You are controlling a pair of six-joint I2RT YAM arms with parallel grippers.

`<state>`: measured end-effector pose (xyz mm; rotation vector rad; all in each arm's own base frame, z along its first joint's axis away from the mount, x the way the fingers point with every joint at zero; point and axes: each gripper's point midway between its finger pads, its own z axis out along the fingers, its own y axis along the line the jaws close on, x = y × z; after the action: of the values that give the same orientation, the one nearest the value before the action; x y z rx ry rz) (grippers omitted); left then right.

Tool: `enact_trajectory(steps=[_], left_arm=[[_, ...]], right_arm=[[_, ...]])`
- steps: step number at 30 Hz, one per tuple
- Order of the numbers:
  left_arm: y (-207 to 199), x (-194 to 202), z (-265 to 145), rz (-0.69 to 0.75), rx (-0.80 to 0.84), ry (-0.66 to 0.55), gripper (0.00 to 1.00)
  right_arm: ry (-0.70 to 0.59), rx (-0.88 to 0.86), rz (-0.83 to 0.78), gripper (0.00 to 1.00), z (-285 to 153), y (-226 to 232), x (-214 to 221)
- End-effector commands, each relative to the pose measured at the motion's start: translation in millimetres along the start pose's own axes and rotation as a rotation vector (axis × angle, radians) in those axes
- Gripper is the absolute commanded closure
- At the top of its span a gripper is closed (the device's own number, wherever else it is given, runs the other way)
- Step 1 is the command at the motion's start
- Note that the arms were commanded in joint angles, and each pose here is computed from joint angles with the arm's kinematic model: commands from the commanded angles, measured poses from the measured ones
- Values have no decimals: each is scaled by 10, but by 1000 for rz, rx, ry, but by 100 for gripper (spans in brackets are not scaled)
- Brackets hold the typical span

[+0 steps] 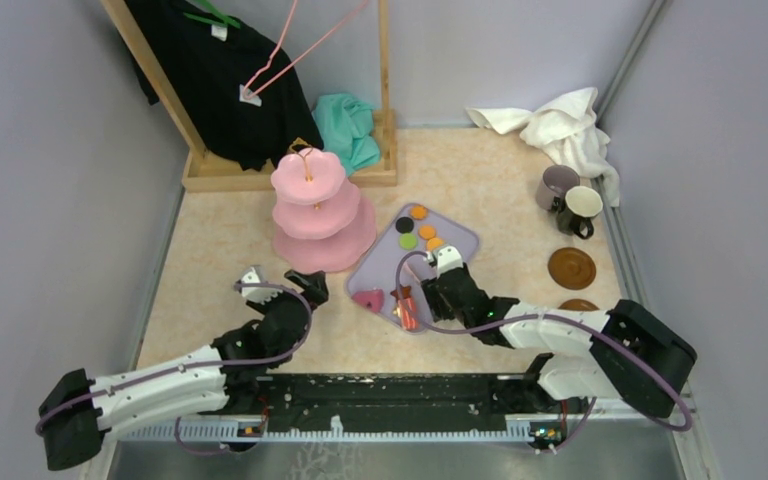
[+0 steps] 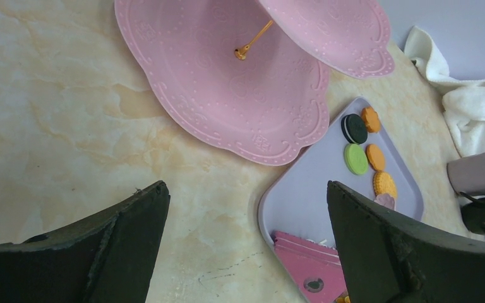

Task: Serve the afternoon tea

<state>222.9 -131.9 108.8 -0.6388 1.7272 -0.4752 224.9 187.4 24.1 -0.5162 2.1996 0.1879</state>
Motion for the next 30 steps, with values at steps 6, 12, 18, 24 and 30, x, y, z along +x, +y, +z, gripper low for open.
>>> enact_trajectory(steps=[6, 12, 18, 24, 30], left_arm=[[122, 1, -17, -22, -22, -12, 1], [149, -5, -24, -33, -28, -13, 1], [183, 15, -28, -42, -34, -7, 1], [188, 26, -35, -53, -31, -1, 1], [198, 16, -43, -62, -29, -2, 1]], right_arm=[[-79, 29, -22, 45, -62, 136, -306], [-86, 24, -22, 57, -106, 179, -299], [-90, 9, -13, 63, -122, 201, -297], [-77, -5, -16, 63, -92, 244, -279], [-84, -17, -2, 65, -97, 268, -292]])
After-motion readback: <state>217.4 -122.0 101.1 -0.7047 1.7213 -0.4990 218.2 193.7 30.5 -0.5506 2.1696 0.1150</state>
